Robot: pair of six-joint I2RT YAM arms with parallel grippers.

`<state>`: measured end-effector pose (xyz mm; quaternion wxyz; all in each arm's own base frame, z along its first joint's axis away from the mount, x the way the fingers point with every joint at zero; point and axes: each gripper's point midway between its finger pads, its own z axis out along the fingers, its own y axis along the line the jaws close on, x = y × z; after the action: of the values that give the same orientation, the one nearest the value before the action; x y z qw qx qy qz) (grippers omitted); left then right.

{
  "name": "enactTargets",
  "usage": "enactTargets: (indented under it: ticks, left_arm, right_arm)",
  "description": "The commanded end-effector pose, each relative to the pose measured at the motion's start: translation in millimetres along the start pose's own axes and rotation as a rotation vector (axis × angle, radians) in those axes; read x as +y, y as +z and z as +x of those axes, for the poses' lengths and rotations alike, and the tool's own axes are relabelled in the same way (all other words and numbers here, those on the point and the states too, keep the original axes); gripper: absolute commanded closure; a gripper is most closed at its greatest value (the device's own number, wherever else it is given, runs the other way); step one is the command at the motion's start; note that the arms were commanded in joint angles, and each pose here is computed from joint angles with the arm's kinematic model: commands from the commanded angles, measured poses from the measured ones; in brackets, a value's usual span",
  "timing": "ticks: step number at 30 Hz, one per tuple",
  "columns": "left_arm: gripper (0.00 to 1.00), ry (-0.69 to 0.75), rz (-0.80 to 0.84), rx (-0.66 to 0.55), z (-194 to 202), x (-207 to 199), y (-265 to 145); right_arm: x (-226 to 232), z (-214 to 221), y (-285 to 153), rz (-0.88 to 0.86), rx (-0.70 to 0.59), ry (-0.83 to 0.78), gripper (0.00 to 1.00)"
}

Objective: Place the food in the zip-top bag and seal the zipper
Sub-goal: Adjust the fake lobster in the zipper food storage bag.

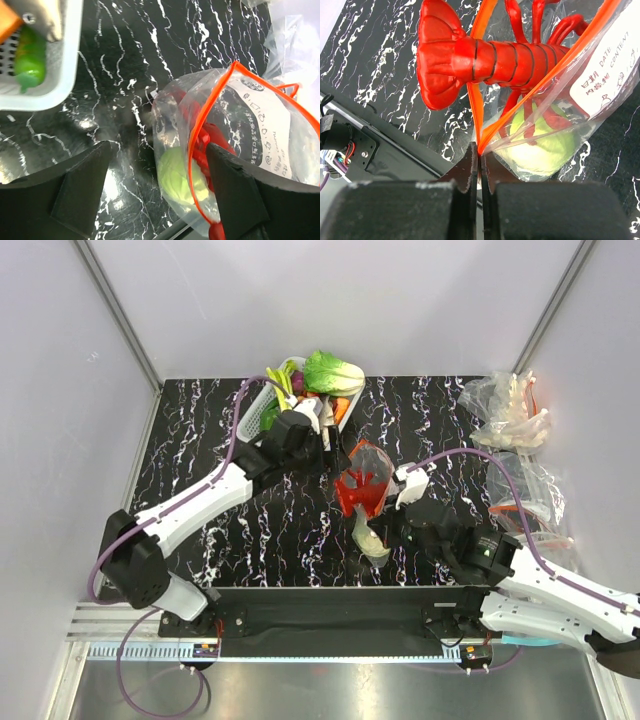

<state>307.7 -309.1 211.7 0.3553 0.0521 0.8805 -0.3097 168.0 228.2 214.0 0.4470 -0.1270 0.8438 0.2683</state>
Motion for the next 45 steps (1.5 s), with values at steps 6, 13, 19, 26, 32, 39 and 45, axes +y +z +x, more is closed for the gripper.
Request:
enactTargets:
  ticks: [6, 13, 19, 26, 32, 39, 45]
  left_arm:
    - [0.33, 0.019, 0.166, -0.093, -33, -42, 4]
    - [0.77, 0.014, 0.222, -0.035, -24, -57, 32]
    - [1.0, 0.052, 0.225, -0.018, -27, -75, 39]
    - [1.0, 0.104, 0.105, -0.023, -37, -62, 14]
    - [1.0, 0.131, 0.082, 0.034, -34, -62, 6]
    - [1.0, 0.131, 0.097, 0.064, -34, -69, -6]
    - [1.0, 0.129, 0.144, 0.107, -29, -79, -16]
  right_arm:
    - [-2, -7, -4, 0.008, -0.043, 0.021, 1.0]
    - [0, -7, -6, -0.003, -0.04, 0.018, 1.0]
    - [-3, -5, -10, 0.009, -0.021, 0.007, 0.85]
    - [-1, -16, -30, 0.004, 0.019, -0.061, 0.33]
    - [18, -57, -42, 0.005, 0.027, -0.127, 0.32]
    - [59, -84, -30, -0.111, 0.024, -0.182, 0.34]
    - [61, -73, 9, -0.057, 0.081, -0.244, 0.31]
